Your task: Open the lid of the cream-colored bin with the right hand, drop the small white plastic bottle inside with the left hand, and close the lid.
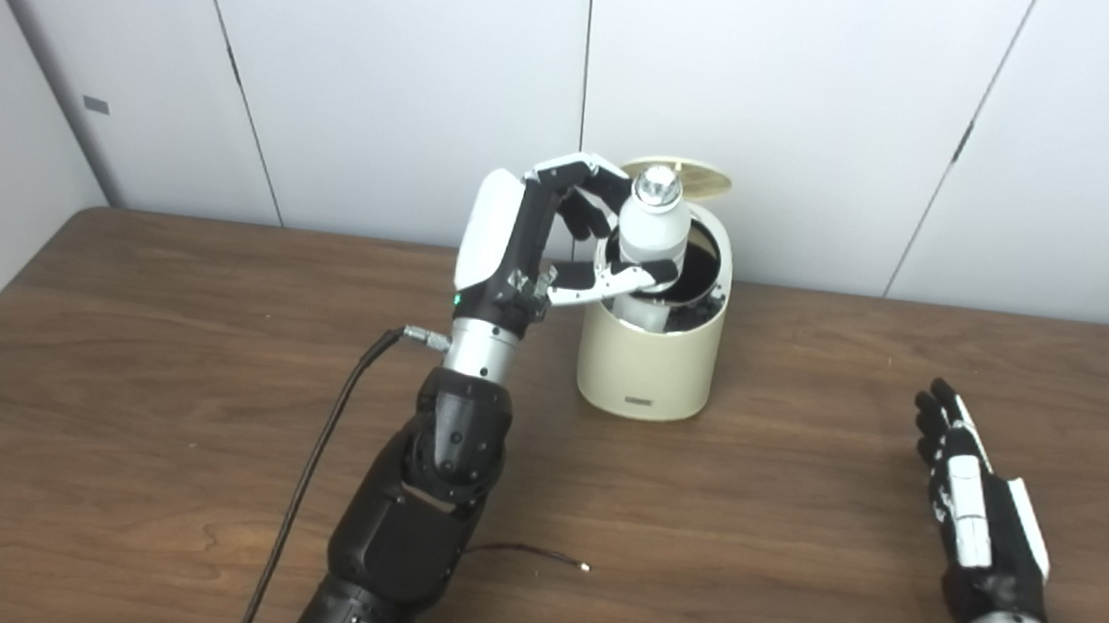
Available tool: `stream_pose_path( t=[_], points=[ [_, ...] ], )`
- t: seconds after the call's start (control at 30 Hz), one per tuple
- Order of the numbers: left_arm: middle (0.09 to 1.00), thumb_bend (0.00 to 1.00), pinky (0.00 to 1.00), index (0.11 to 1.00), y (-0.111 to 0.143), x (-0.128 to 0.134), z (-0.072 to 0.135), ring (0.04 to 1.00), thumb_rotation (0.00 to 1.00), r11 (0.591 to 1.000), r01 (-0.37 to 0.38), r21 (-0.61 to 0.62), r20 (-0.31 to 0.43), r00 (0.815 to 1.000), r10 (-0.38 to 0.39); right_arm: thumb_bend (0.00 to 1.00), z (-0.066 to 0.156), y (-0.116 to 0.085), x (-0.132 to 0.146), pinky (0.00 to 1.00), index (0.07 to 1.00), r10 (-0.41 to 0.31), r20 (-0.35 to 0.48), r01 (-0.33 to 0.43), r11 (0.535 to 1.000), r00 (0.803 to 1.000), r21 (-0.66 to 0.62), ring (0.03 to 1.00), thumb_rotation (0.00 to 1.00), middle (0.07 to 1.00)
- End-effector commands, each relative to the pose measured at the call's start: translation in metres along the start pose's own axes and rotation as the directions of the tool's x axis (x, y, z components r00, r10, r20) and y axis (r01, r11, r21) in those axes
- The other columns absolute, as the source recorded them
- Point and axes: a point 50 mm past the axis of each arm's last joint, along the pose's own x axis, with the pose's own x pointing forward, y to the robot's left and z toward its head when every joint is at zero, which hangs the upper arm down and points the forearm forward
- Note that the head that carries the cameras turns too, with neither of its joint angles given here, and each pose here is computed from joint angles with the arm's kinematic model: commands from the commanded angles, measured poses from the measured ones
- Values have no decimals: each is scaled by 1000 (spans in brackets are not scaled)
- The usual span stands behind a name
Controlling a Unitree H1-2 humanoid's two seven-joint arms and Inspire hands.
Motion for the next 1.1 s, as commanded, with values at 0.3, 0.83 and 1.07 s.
stream_pose_path(
  t=[0.3, 0.83, 1.07],
  points=[
    [516, 499, 354, 500, -6, 19, 11, 394, 0, 997, -78, -15, 121, 990, 80, 628, 1, 3, 1, 1000, 976, 20, 14, -21, 1000, 1000, 5, 979, 1000, 956],
    [519, 498, 355, 500, -19, 22, 3, 400, 0, 996, -85, -16, 136, 987, 87, 612, 3, 6, -1, 982, 973, 21, 22, -21, 1000, 1000, 15, 973, 1000, 951],
    [516, 498, 366, 505, -23, 22, -1, 401, 0, 997, -79, -10, 139, 987, 79, 623, 2, 6, -1, 976, 976, 12, 20, -12, 1000, 1000, 14, 967, 1000, 948]
  ],
)
